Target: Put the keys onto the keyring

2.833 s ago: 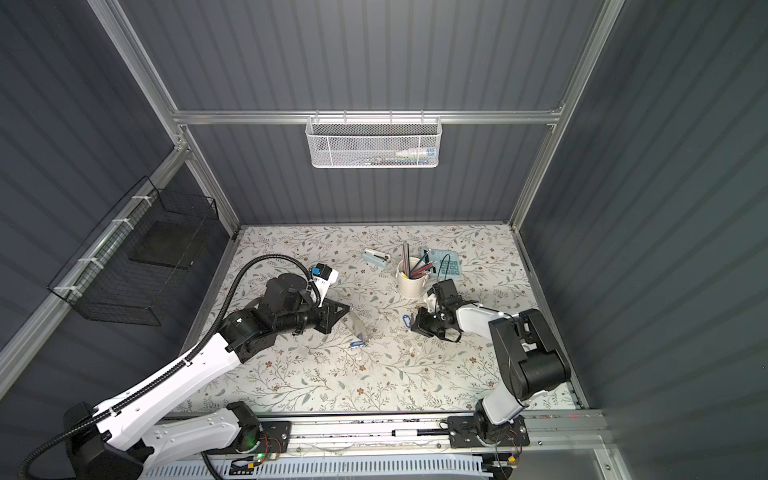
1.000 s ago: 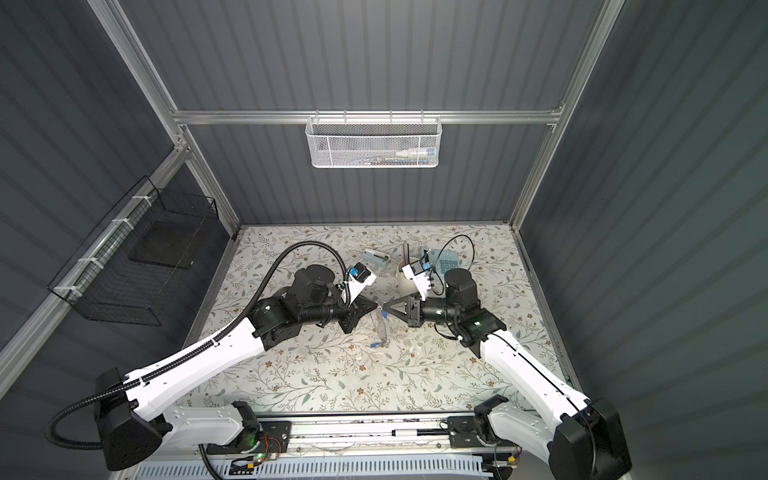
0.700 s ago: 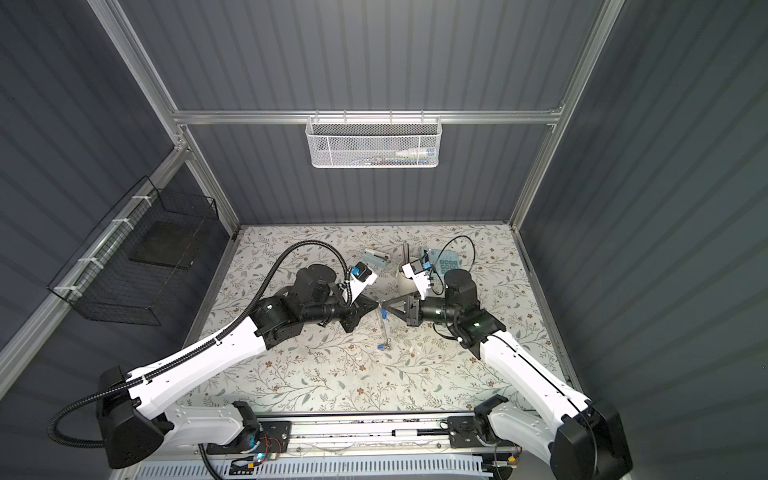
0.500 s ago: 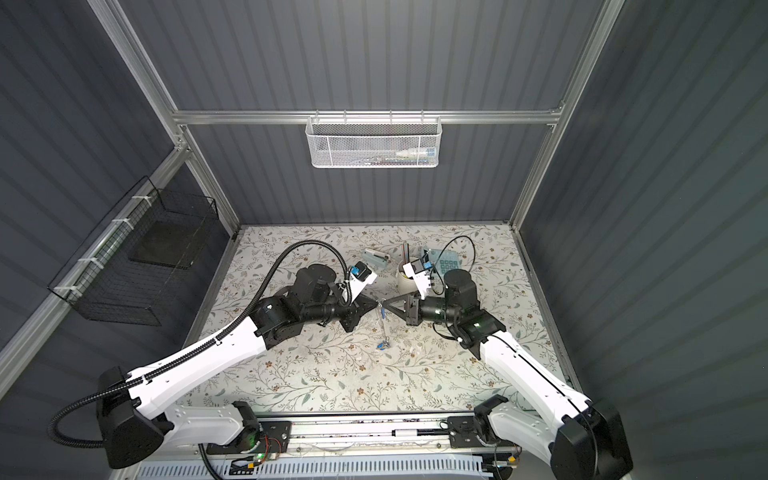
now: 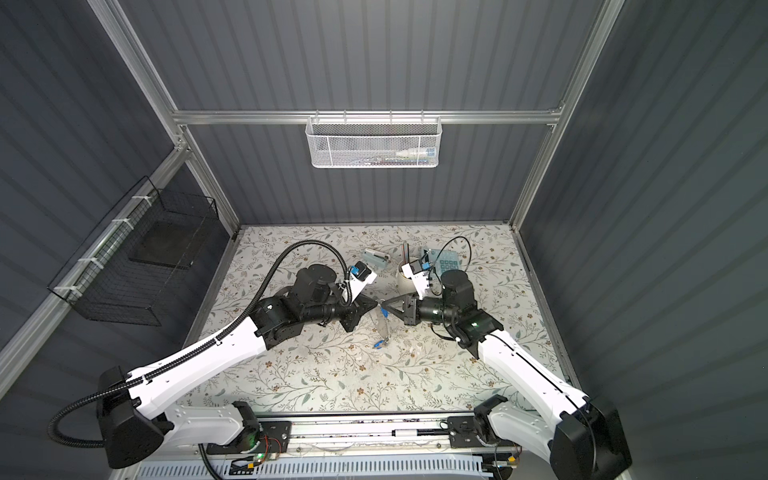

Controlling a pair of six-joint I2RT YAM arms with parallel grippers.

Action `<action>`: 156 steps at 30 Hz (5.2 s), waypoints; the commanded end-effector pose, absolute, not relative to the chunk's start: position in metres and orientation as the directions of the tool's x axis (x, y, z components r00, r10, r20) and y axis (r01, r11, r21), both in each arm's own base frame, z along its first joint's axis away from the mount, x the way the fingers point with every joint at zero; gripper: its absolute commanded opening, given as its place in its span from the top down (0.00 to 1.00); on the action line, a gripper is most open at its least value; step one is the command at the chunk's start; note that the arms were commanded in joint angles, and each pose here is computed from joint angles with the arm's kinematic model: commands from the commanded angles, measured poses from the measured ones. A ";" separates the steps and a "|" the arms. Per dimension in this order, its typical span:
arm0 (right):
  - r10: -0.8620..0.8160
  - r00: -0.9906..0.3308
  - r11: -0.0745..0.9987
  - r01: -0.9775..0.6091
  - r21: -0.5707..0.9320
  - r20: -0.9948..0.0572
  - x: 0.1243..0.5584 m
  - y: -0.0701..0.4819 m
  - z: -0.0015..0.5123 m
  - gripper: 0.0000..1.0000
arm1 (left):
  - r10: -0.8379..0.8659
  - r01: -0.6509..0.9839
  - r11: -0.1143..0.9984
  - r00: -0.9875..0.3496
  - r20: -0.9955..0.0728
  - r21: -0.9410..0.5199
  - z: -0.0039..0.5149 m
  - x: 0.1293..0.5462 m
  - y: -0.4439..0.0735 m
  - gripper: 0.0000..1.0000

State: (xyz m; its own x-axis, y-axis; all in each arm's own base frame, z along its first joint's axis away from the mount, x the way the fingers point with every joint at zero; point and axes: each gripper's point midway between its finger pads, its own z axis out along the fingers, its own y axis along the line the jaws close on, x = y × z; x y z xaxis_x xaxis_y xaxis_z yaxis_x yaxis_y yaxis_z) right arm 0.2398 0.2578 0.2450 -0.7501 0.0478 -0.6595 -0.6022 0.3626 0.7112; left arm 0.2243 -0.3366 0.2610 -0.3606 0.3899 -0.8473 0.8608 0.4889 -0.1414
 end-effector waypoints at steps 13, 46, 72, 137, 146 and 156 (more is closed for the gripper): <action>0.069 -0.828 0.457 -0.470 0.755 -0.557 0.252 0.253 0.212 1.00 | 0.291 0.865 0.485 -0.298 -0.909 -0.128 0.293 0.222 -0.341 1.00; 0.054 -0.844 0.425 -0.464 0.778 -0.533 0.251 0.248 0.209 1.00 | 0.068 0.808 0.579 -0.183 -0.981 -0.111 0.312 0.234 -0.326 1.00; -0.027 -0.820 0.280 -0.555 0.783 -0.571 0.216 0.241 0.247 0.88 | -0.090 0.900 0.435 0.017 -0.996 -0.024 0.354 0.218 -0.347 1.00; 0.244 -0.441 0.146 -0.864 0.483 -0.863 0.233 0.218 0.358 0.87 | -0.273 0.967 0.014 -0.241 -0.932 -0.254 0.393 0.237 -0.373 1.00; 0.246 -0.437 0.148 -0.865 0.479 -0.865 0.231 0.218 0.360 0.87 | -0.273 0.962 -0.010 -0.264 -0.925 -0.272 0.390 0.236 -0.375 1.00; 0.249 -0.442 0.147 -0.862 0.485 -0.862 0.235 0.219 0.359 0.87 | -0.259 0.958 -0.021 -0.280 -0.924 -0.284 0.386 0.236 -0.378 1.00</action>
State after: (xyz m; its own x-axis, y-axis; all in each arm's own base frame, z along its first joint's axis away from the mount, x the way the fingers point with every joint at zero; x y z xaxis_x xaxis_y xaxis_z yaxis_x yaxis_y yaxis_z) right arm 0.2398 0.2175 0.3561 -0.4614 0.2535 -0.8502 -0.8448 0.1673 0.5083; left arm 0.2356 -0.3787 0.3694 -0.3102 -0.2283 -0.9229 0.9481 -0.0025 -0.3180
